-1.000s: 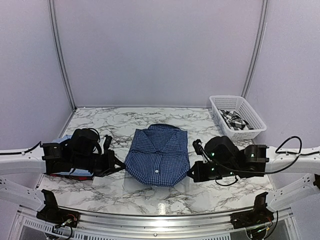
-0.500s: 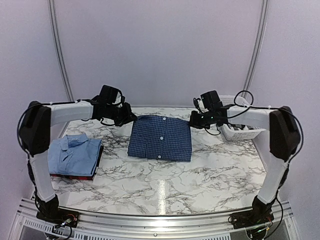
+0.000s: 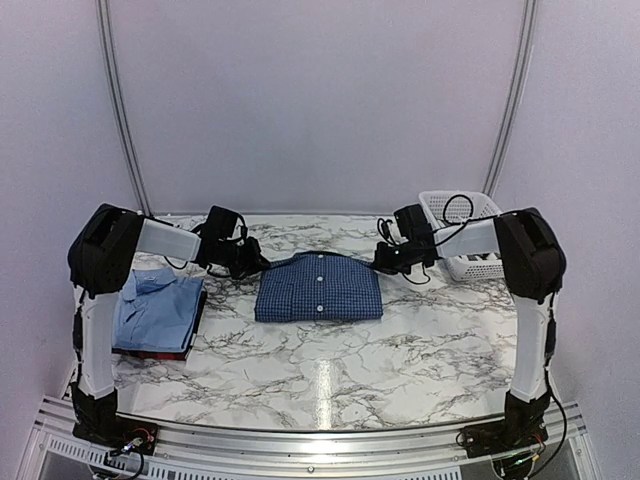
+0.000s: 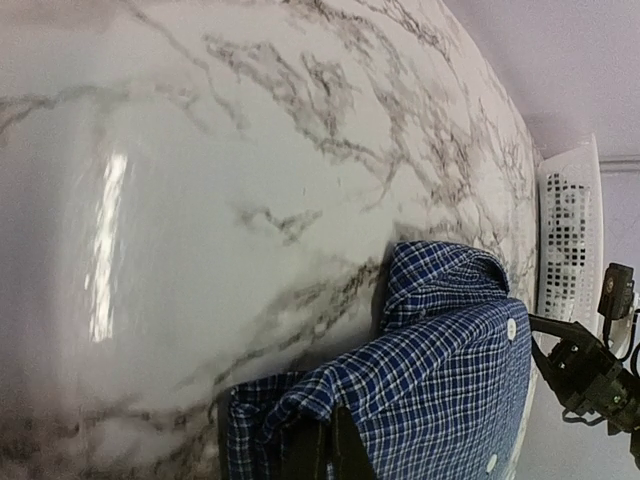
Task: Fold and stack the long sleeve shirts
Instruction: Fold the 2/3-rectangle-folded shirt at the center of the board.
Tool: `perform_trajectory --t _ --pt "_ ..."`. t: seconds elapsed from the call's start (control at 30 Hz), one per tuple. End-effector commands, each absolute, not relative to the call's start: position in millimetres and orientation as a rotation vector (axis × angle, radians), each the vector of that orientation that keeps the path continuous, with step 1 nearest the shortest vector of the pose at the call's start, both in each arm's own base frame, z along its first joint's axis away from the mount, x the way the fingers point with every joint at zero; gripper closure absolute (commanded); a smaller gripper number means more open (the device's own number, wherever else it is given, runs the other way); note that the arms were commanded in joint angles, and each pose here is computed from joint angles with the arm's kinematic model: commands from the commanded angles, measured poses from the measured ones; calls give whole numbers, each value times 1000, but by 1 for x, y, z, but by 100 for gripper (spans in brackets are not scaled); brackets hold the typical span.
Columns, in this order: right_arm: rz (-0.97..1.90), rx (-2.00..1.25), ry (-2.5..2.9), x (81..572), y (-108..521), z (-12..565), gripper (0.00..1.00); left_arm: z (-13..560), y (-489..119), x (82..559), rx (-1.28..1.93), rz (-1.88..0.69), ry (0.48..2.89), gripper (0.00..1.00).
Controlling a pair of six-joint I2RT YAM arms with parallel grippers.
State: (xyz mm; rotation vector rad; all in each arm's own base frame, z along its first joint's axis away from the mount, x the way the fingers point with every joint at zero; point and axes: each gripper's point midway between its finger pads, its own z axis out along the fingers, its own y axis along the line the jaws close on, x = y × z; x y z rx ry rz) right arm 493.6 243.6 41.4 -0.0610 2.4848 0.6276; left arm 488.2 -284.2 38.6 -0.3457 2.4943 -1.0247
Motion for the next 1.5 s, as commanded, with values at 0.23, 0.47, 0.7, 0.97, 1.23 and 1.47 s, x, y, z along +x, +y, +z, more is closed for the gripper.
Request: perform_trajectory --t 0.23,0.47,0.7,0.97,1.23,1.47 --pt "602 -72 2428 444 221 97 100 102 -258 438 -369 -994 2384 100" --pt "666 -147 2395 459 246 107 100 89 -256 430 -367 -972 2429 100" --pt "760 -294 2369 444 315 106 93 75 -228 425 -448 -781 2463 99" --pt "905 -386 2350 436 356 86 87 63 -180 414 -646 -581 2416 46" --pt "888 -333 2393 416 346 59 86 70 -212 387 -499 -753 2452 33" --pt "824 -154 2456 383 308 41 88 61 -251 358 -343 -814 2519 26"
